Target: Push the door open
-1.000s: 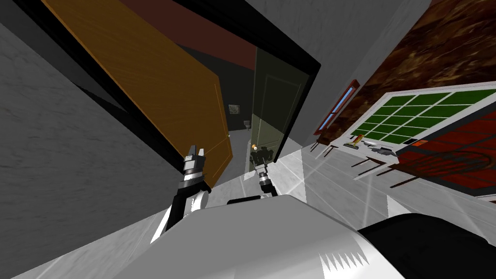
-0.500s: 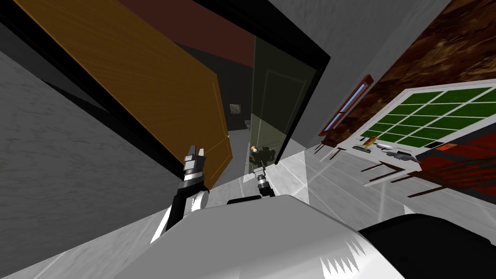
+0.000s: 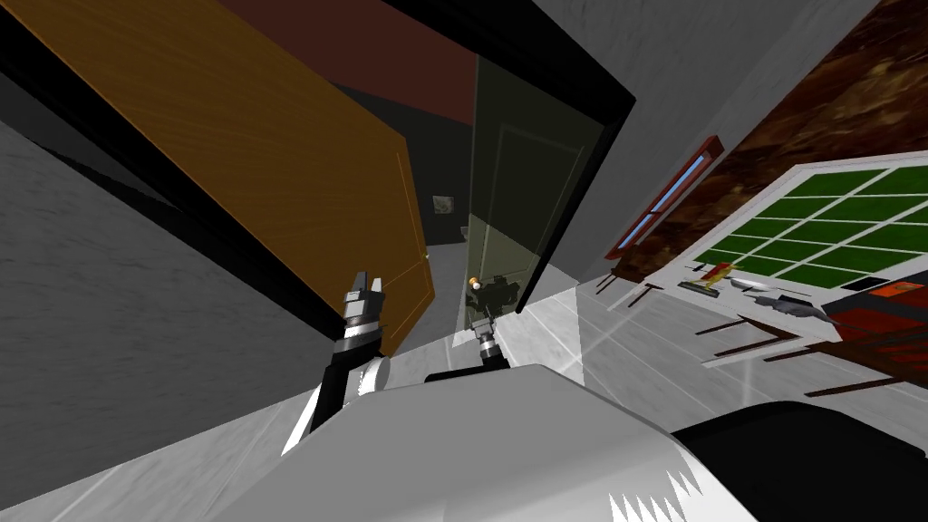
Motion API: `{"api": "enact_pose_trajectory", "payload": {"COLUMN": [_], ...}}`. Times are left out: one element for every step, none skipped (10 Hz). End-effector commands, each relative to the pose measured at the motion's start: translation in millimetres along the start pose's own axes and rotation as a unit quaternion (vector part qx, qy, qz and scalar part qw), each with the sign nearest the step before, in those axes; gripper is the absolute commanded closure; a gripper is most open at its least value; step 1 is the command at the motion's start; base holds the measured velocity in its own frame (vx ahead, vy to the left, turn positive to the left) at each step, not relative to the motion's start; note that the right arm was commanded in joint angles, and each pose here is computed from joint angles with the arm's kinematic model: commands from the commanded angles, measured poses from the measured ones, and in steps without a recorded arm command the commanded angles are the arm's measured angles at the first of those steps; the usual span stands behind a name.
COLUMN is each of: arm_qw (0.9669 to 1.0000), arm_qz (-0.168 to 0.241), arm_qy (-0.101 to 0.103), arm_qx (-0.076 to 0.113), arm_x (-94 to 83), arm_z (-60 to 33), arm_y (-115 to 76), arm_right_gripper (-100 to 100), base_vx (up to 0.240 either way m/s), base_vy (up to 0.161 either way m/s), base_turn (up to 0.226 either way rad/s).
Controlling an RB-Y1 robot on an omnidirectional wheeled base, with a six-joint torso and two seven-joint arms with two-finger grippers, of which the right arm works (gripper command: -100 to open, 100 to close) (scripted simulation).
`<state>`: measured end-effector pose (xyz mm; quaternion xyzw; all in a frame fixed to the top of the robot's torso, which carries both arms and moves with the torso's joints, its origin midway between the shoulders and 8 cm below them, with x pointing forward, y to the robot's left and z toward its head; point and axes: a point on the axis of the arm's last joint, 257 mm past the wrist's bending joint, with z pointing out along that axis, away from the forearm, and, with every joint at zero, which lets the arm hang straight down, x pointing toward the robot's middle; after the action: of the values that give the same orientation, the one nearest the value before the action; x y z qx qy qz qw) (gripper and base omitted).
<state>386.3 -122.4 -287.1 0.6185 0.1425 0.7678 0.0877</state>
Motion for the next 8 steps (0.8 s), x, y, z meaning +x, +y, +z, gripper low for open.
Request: {"api": "enact_pose_trajectory", "payload": {"arm_qw": [0.9998, 0.9994, 0.9985, 0.9979, 0.9972, 0.9955, 0.9947, 0.9929], "arm_qz": [0.02, 0.031, 0.05, 0.059, 0.067, 0.084, 0.091, 0.105], "arm_qy": [-0.008, -0.013, -0.022, -0.026, -0.031, -0.04, -0.044, -0.052], "arm_qx": [0.004, 0.007, 0.011, 0.012, 0.014, 0.017, 0.018, 0.021], "arm_x": [-7.5, -12.0, -20.4, -24.5, -28.6, -36.6, -40.1, -47.1], "arm_z": [-4.8, -7.5, -12.6, -15.2, -17.9, -23.3, -25.7, -30.6], "arm_y": [-6.3, -9.8, -16.0, -18.9, -21.8, -27.0, -29.3, -33.4], "arm_right_gripper": [-100, -100, -100, -100, -100, -100, -100, -100], "base_vx": [0.105, 0.077, 0.107, 0.096, 0.096, 0.138, 0.117, 0.118], "base_vy": [-0.105, -0.1, -0.109, -0.1, -0.072, -0.086, -0.114, -0.125], "base_turn": [0.038, 0.047, 0.092, 0.069, 0.037, 0.074, 0.069, 0.066]}}
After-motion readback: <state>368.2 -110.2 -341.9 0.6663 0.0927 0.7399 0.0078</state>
